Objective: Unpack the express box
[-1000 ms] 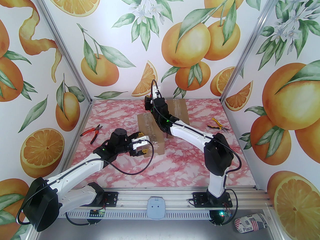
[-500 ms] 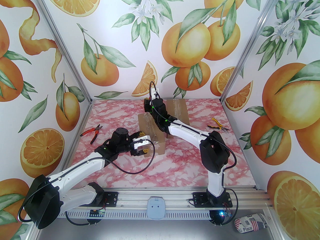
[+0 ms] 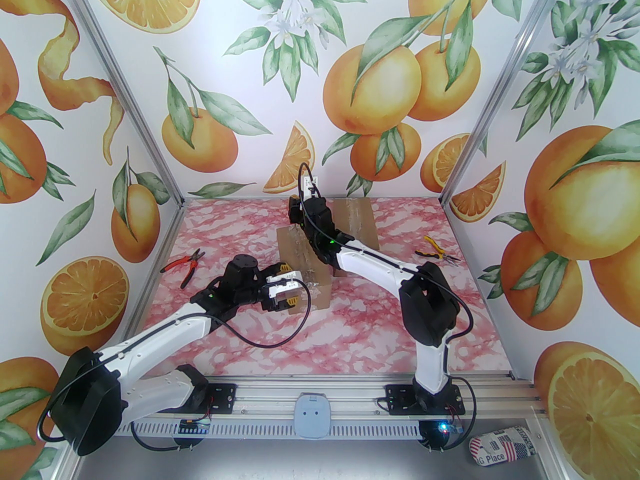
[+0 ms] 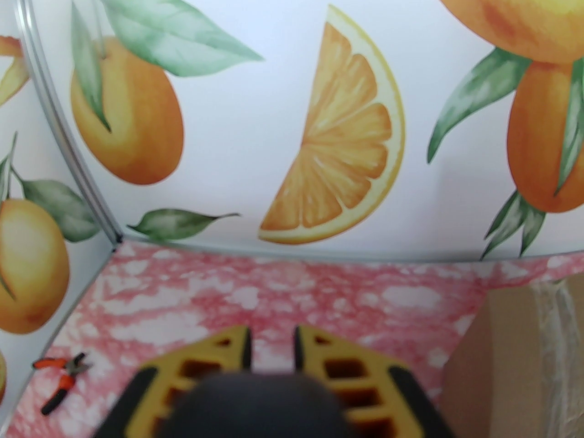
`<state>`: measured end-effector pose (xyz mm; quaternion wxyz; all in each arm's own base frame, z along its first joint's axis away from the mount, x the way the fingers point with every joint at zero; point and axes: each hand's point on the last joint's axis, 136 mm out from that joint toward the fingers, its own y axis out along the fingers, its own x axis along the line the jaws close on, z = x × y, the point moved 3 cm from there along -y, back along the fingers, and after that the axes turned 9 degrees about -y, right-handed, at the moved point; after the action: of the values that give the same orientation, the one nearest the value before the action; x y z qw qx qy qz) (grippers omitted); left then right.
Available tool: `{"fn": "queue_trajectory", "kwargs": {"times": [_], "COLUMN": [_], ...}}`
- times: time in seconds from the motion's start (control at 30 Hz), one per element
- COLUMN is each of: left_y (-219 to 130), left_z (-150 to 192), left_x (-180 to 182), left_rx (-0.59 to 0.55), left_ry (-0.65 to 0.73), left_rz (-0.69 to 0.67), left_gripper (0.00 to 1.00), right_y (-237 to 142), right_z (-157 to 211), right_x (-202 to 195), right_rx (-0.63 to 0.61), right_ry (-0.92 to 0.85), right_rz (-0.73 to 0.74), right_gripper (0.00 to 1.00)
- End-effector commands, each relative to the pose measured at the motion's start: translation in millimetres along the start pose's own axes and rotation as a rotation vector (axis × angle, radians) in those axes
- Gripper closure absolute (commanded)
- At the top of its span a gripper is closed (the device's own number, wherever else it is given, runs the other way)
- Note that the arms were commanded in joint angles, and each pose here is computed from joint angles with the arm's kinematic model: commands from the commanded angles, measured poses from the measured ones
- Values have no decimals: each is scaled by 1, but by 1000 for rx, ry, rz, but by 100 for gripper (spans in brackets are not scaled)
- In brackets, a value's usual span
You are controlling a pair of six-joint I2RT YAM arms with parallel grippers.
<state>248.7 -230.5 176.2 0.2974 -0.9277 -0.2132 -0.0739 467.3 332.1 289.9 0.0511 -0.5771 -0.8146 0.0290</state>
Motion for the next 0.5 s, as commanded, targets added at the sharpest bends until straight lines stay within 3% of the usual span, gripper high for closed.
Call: {"fn": "queue_trajectory", "kwargs": {"times": [0.0, 0.47], "left_y": [6, 7], "left_z": [53, 53], "left_x": [-27, -27], "left_rx": [221, 230], "left_ry": [-111, -124], "left_rz": [112, 117], "left_gripper": [25, 25], "right_y": [-9, -13], "right_z": [-23, -34], "right_x": [-13, -15], "right_rx": [-61, -99], "right_ry": [2, 28], "right_rz": [32, 17], "right_gripper": [100, 100]}}
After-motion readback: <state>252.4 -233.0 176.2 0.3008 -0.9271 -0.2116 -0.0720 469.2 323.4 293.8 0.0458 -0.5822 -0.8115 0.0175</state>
